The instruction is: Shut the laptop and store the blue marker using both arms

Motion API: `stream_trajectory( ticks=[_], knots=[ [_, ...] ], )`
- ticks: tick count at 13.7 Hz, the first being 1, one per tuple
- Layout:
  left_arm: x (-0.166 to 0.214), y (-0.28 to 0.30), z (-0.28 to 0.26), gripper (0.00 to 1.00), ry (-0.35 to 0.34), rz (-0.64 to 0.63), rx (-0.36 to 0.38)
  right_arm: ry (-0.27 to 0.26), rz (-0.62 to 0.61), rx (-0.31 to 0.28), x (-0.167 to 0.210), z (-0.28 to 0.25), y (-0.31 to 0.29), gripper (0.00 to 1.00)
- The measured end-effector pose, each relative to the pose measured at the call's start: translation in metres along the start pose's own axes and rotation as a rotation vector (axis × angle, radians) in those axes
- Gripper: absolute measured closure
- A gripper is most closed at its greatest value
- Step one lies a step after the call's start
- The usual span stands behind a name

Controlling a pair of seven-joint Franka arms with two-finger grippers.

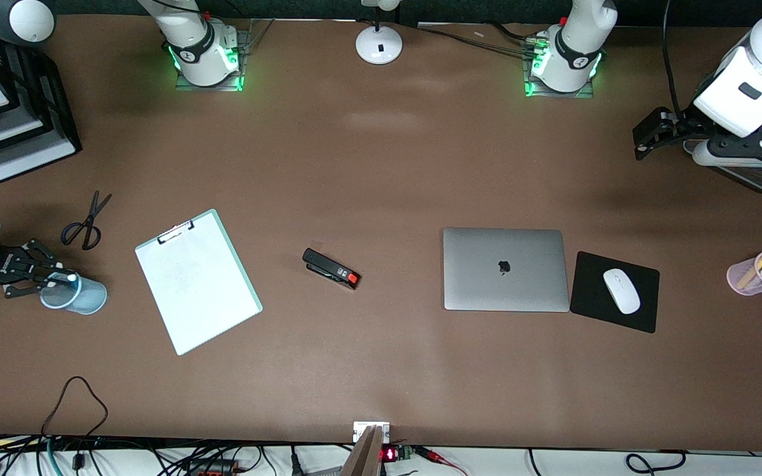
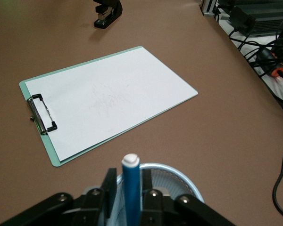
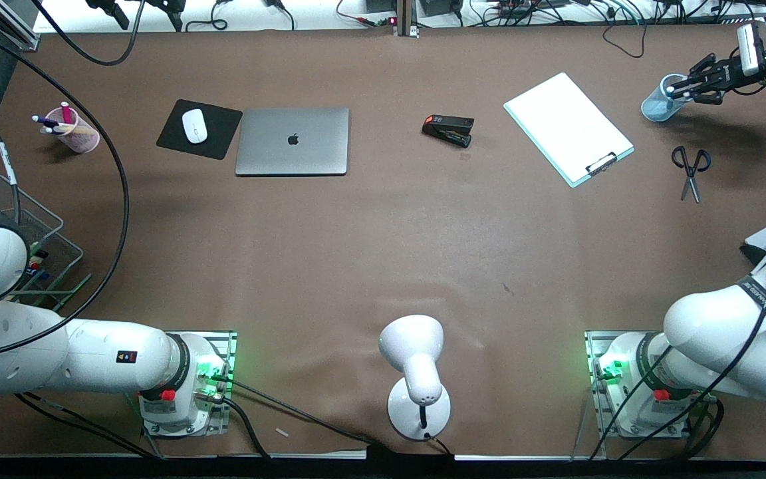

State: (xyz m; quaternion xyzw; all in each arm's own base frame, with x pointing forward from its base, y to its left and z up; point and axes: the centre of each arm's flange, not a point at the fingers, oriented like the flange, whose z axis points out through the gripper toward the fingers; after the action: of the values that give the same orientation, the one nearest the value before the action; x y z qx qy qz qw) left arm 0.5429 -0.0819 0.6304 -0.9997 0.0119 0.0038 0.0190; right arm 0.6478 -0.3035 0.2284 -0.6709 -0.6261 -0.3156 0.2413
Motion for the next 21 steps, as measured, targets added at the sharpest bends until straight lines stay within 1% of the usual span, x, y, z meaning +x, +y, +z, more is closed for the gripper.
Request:
stream_trajectory(
  ticks=[1, 2, 3, 4, 6, 7, 9, 11, 12, 14, 16, 18, 21],
  knots=[
    [0.000, 0.000, 0.000, 0.00, 0.000, 0.000, 0.000, -0.002, 0.019, -0.006, 0.000, -0.004, 0.001, 0.55],
    [0.000, 0.000, 0.000, 0.00, 0.000, 0.000, 0.000, -0.004, 0.038, -0.011, 0.003, -0.009, 0.002, 0.46],
    [0.000, 0.000, 0.000, 0.00, 0.000, 0.000, 0.000, -0.004, 0.060, -0.013, 0.009, -0.015, 0.004, 0.35],
    [0.000, 0.000, 0.000, 0.00, 0.000, 0.000, 0.000, -0.001, 0.081, -0.009, 0.017, -0.021, 0.006, 0.26],
    [0.000, 0.000, 0.000, 0.00, 0.000, 0.000, 0.000, -0.003, 0.138, 0.028, 0.037, -0.035, 0.005, 0.04],
    [0.000, 0.000, 0.000, 0.00, 0.000, 0.000, 0.000, -0.014, 0.176, 0.053, 0.048, -0.042, 0.003, 0.00],
    [0.000, 0.000, 0.000, 0.00, 0.000, 0.000, 0.000, -0.065, 0.236, 0.081, 0.072, -0.062, 0.001, 0.00],
    [0.000, 0.000, 0.000, 0.00, 0.000, 0.000, 0.000, -0.128, 0.268, 0.083, 0.102, -0.083, 0.002, 0.00],
    [0.000, 0.000, 0.000, 0.00, 0.000, 0.000, 0.000, -0.156, 0.294, 0.095, 0.122, -0.091, 0.002, 0.00],
    [0.000, 0.000, 0.000, 0.00, 0.000, 0.000, 0.000, -0.188, 0.364, 0.138, 0.160, -0.097, -0.001, 0.00],
    [0.000, 0.000, 0.001, 0.00, -0.001, 0.000, 0.000, -0.236, 0.420, 0.161, 0.196, -0.093, 0.000, 0.00],
    [0.001, 0.000, 0.001, 0.00, -0.002, 0.000, 0.000, -0.303, 0.456, 0.171, 0.238, -0.079, 0.005, 0.00],
    [0.003, 0.000, 0.005, 0.00, -0.003, 0.000, 0.000, -0.405, 0.506, 0.189, 0.295, -0.043, 0.011, 0.00]
  ],
)
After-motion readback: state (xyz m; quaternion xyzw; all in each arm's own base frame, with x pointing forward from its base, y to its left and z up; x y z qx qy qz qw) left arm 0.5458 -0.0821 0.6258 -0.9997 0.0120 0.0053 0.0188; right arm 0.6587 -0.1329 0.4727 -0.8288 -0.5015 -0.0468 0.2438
